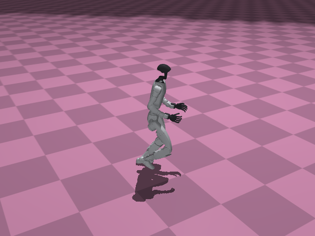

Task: Run

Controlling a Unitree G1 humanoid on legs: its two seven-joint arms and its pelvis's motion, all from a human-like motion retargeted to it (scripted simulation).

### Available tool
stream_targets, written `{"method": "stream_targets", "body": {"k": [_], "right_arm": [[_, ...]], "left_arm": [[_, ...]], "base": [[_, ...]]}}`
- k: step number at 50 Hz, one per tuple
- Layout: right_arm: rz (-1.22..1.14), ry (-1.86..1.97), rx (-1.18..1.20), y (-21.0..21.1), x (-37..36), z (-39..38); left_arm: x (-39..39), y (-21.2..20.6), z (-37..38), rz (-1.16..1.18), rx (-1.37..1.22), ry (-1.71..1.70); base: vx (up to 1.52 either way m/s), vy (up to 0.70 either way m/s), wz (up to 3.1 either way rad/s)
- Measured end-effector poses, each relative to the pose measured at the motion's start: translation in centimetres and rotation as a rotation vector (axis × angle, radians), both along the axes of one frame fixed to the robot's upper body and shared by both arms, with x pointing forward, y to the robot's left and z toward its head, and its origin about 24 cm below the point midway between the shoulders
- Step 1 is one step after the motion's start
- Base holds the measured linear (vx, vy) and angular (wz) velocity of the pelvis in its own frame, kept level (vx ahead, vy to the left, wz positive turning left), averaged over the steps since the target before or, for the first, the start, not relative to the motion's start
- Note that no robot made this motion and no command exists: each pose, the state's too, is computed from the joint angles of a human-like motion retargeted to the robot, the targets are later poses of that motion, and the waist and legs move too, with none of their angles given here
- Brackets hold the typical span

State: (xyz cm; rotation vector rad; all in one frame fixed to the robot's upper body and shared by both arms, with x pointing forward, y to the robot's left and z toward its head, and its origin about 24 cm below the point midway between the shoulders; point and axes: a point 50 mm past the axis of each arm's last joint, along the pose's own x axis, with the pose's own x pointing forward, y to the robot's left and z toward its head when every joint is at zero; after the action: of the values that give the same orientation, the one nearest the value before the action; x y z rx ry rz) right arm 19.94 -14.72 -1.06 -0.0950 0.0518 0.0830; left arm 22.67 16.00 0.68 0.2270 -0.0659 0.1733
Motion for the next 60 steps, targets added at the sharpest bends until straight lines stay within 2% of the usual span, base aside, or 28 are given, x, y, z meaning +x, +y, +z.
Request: {"method": "stream_targets", "body": {"k": [8, 18, 24, 33, 38, 43, 48, 60], "right_arm": [[-0.037, 0.007, -0.036, -2.5, -2.5, 0.8], [-0.105, -0.129, 0.043, -2.6, -0.6, 3.6], [-0.101, -0.245, 0.087, -1.5, 3.5, 6.1], [0.046, -0.229, 0.205, 0.7, 3.2, 6.4], [0.12, -0.201, 0.263, 2.1, 2.4, 6.1], [0.125, -0.138, 0.3, 3.5, 1.6, 4.7], [0.106, -0.063, 0.277, 3.2, 0.3, 2.7], [0.15, -0.003, 0.329, 1.5, -1.6, 2.5]], "left_arm": [[0.9, -0.6, 2.8, -0.091, -0.092, -0.126], [-1.6, -0.7, 0.8, -0.118, -0.199, -0.002], [-3.0, 0.5, -0.6, -0.092, -0.262, 0.098], [-5.9, 1.7, -1.1, -0.145, -0.348, 0.158], [-6.3, 1.6, -1.4, -0.158, -0.334, 0.176], [-5.0, 1.6, -1.4, -0.143, -0.199, 0.151], [-2.3, 0.3, -0.9, -0.144, -0.137, 0.093], [-0.8, -3.0, -1.2, -0.426, -0.168, 0.126]], "base": [[0.9, -0.01, -0.15], [0.91, -0.1, 0.09], [0.92, -0.06, 0.2], [0.96, 0.05, 0.45], [0.91, -0.02, 0.35], [0.87, -0.04, 0.11], [0.8, -0.01, 0.28], [0.75, -0.15, 0.92]]}}
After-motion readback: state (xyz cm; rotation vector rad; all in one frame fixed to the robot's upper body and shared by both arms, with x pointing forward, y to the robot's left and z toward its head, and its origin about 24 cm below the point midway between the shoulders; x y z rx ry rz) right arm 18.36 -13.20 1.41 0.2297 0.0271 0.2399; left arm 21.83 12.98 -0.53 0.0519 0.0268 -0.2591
